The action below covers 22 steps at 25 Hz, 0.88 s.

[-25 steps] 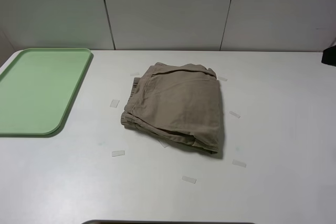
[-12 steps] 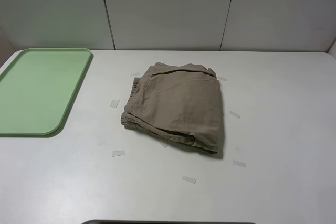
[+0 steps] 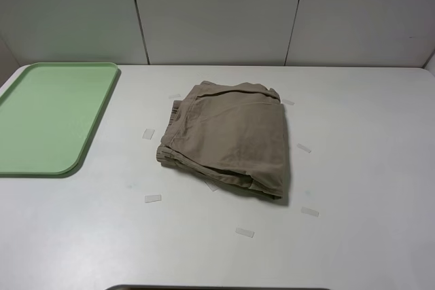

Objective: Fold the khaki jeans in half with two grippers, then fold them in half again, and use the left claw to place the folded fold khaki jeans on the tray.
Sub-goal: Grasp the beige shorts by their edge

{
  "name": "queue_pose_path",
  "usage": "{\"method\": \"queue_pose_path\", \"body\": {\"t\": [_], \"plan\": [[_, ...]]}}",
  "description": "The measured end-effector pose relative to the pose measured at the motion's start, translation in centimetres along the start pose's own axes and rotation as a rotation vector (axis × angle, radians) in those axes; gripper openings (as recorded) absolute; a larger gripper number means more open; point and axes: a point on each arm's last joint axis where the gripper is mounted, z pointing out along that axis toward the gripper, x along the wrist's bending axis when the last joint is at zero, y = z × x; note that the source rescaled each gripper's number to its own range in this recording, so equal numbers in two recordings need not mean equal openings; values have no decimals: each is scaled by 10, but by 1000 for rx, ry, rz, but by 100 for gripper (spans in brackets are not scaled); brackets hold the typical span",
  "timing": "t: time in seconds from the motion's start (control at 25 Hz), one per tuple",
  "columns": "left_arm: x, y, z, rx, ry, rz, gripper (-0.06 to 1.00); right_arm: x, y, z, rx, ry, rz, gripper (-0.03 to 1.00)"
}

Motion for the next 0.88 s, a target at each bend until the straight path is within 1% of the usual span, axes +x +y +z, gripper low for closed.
{"method": "queue_pose_path", "body": {"t": [0.2,0.4,0.6,0.88], "plan": [[0,0,0,0,0,0,100,-1,-12,-14,0,-24,-23,100],[0,0,0,0,0,0,100,-2,-22,-25,-13,-39,-8,100],[0,0,0,0,0,0,100,-2,-33,-21,41,-37,-5,100],[0,0,0,0,0,0,100,-2,-35,-18,42,-38,12,100]]}}
